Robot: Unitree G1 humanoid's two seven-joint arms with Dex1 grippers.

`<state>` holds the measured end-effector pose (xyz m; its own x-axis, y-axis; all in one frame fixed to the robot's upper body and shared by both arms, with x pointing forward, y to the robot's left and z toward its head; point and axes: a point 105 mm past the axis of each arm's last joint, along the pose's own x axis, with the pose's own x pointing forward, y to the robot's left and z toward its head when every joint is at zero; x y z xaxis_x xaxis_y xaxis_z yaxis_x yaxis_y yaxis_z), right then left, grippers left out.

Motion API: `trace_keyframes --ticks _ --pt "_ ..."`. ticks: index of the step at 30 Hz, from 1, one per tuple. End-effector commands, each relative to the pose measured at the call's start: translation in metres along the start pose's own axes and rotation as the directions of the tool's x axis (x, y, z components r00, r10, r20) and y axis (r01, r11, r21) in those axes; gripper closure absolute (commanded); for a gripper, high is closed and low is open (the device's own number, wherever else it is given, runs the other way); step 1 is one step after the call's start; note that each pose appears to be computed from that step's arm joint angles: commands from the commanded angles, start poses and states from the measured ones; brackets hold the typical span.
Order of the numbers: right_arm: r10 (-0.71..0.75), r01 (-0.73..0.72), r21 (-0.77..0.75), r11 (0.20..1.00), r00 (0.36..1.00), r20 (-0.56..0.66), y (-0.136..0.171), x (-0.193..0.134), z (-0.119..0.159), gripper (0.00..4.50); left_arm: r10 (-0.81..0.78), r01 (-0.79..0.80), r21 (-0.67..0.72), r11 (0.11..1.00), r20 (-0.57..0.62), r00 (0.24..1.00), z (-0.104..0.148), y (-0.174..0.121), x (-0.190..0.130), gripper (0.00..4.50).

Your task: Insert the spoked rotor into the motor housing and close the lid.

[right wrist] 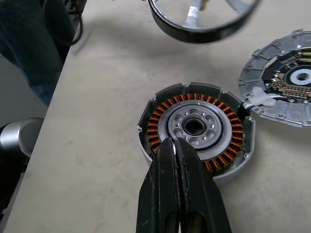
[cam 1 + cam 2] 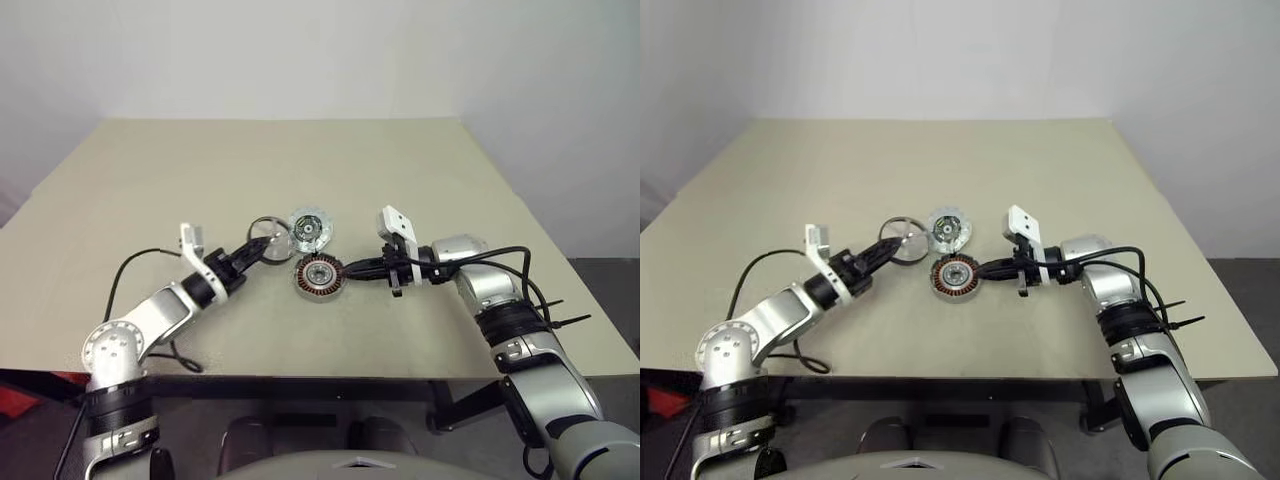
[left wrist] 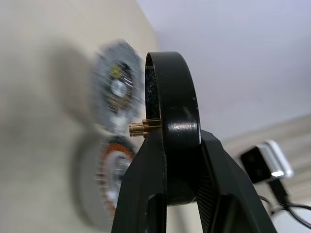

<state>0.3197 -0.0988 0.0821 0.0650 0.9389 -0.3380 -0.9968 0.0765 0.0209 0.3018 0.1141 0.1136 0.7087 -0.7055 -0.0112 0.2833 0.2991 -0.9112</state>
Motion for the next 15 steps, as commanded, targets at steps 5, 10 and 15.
trace_keyframes --ticks 5,10,15 --pt "0.010 -0.009 -0.035 0.999 1.000 0.016 0.000 -0.002 0.004 4.50 -0.138 0.128 -0.106 0.986 -0.093 0.986 -0.013 -0.015 0.029 4.08" --pt "-0.008 0.008 -0.031 0.999 1.000 0.013 -0.002 -0.005 0.003 4.50 -0.175 0.167 -0.189 0.968 -0.030 0.984 -0.001 -0.012 0.038 4.08" --pt "-0.014 0.014 -0.027 1.000 1.000 0.006 -0.001 -0.011 0.003 4.50 -0.199 0.184 -0.273 0.944 -0.027 0.980 -0.013 -0.005 0.045 4.08"
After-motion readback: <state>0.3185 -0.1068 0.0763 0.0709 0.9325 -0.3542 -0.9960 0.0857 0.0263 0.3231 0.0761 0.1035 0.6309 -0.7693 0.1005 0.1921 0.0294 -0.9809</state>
